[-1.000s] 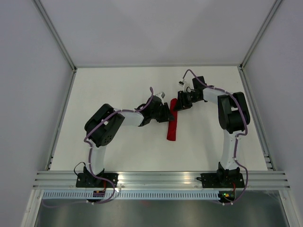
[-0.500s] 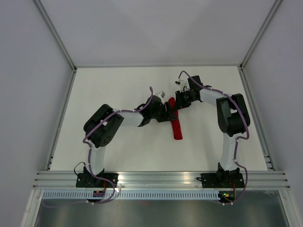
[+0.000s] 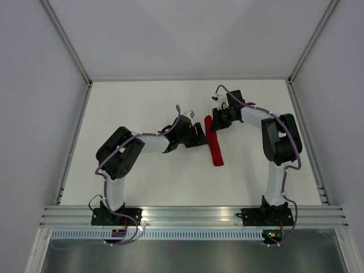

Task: Fold the napkin, place the utensils inside, and roll it up
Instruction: Roll the napkin with the utensil

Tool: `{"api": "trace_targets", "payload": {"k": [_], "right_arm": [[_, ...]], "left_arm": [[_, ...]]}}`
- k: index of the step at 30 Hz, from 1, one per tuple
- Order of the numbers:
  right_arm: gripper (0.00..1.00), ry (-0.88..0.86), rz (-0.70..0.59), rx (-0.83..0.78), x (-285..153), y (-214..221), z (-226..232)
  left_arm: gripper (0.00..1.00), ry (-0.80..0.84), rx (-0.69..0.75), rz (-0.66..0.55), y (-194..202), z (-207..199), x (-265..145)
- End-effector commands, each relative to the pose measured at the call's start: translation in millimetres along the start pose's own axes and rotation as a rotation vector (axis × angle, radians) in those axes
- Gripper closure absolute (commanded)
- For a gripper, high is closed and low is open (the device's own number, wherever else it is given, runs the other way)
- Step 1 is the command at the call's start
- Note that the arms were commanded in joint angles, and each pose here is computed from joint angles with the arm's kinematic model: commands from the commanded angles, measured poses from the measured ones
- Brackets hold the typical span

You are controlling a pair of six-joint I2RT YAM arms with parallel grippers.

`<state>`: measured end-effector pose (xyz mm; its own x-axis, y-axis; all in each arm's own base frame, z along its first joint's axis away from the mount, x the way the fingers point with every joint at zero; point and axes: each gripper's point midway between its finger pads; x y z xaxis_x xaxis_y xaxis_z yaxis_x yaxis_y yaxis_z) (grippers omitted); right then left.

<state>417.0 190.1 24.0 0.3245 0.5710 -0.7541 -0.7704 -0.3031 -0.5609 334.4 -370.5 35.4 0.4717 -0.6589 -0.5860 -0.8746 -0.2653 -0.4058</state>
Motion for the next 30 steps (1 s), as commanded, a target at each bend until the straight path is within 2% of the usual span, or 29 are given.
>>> {"api": "trace_targets", "payload": {"k": [1,7,13,23,30], "right_arm": [[0.78,0.059,-0.022,-0.023,-12,-7,-7],[0.57,-0.008,-0.060,-0.014,-24,-23,11],[0.43,-0.041,-0.084,-0.027,-33,-32,21],[0.29,-0.056,-0.136,-0.022,-52,-49,30],[0.20,-0.064,-0.247,0.008,-108,-81,22]], "left_arm": [[0.37,-0.005,0.034,-0.049,-16,-7,-12],[0.37,-0.012,0.037,-0.045,-17,-7,-11],[0.37,-0.015,0.041,-0.043,-19,-9,-12],[0.37,-0.010,0.076,-0.054,-29,-18,-20],[0.35,0.005,0.123,-0.091,-56,-42,-62]]}}
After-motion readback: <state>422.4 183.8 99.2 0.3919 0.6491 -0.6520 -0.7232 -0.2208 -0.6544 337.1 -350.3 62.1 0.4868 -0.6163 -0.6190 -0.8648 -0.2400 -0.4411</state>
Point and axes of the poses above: each gripper's point midway between its finger pads, its own x axis out along the fingers, its own z axis along the line the jaws close on, y = z × x, and after that the axes turned 6 degrees about -x, right-handed
